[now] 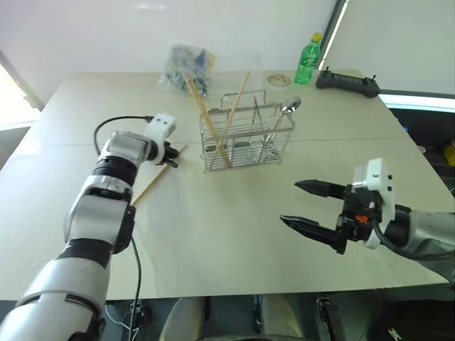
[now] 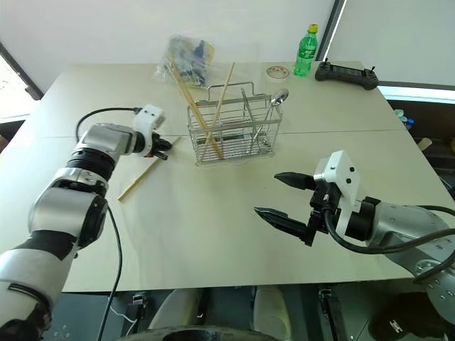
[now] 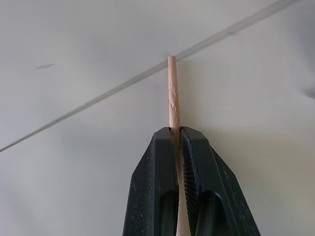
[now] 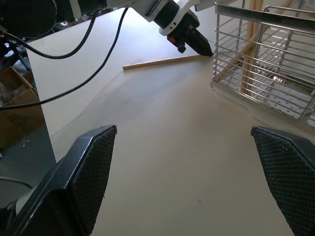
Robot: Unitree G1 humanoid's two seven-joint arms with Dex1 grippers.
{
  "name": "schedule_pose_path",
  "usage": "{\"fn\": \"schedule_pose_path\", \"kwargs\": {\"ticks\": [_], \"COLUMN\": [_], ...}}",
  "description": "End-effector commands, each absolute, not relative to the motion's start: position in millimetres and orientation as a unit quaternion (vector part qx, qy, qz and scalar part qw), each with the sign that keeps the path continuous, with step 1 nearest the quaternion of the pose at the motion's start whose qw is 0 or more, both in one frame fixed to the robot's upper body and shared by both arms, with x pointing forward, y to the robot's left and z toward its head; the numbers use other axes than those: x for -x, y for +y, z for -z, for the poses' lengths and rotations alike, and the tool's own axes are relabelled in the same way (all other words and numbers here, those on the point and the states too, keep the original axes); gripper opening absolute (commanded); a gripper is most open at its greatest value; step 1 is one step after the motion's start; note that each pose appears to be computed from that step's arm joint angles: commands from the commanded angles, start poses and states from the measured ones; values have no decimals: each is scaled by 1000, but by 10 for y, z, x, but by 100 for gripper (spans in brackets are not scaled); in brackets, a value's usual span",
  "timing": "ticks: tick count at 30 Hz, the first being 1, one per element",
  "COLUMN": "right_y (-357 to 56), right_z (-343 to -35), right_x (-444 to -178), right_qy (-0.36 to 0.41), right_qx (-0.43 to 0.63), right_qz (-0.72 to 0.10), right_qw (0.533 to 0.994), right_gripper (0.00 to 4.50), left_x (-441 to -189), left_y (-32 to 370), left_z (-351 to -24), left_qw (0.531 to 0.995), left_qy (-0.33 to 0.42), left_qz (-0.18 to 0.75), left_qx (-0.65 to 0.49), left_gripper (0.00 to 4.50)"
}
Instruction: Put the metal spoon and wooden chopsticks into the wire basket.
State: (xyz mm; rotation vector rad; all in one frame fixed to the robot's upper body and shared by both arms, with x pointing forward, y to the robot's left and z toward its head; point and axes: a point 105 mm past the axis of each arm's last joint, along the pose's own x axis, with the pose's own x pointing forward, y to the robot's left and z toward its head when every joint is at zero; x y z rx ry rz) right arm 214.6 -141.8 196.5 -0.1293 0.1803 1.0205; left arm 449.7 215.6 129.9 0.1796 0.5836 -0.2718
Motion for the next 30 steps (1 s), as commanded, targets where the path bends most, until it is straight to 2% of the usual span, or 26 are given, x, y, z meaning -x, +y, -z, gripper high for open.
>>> {"fn": "schedule_pose_path", "kwargs": {"ticks": [1,5,6,7,9,10,12,15,17,21,27,30], "right_y": [-1438,-1448,-1449,-1452,-1451,-1451,-1443,-1444,-1447,-1452,-1456,-1455], "right_z": [-2044,-2044,-2043,-2044,-2047,-2048,-2059,-2076,-2081,-2083,-2076,-2061], "right_x": [-2140,-2143,-2142,-2143,-2153,-2156,-2168,-2190,-2204,-2216,-2193,-2175], "right_qy": [74,75,76,76,76,76,75,74,74,72,67,66], "right_qx": [69,70,70,70,70,70,70,71,71,71,63,60], "right_qz": [-489,-490,-490,-491,-493,-494,-498,-501,-502,-502,-492,-488], "right_qw": [866,866,865,865,864,863,861,859,859,859,866,868], "right_gripper": [450,450,450,450,450,450,450,450,450,450,450,450], "left_x": [-4626,-4618,-4603,-4555,-4383,-4312,-4152,-3875,-3741,-3669,-3806,-3840], "left_y": [2505,3002,3100,3170,3129,3079,2831,2342,1990,1489,1225,1176], "left_z": [-1783,-2286,-2525,-2930,-3673,-3884,-4321,-4760,-4821,-4599,-4031,-3859], "left_qw": [980,993,993,987,961,949,928,899,892,895,918,921], "left_qy": [191,72,14,-75,-227,-268,-336,-394,-403,-369,-291,-271], "left_qz": [37,-90,-112,-124,-101,-85,-24,83,143,223,254,261], "left_qx": [-40,35,45,70,123,139,158,170,147,118,89,101], "left_gripper": [8,8,8,8,8,8,8,8,8,8,8,8]}}
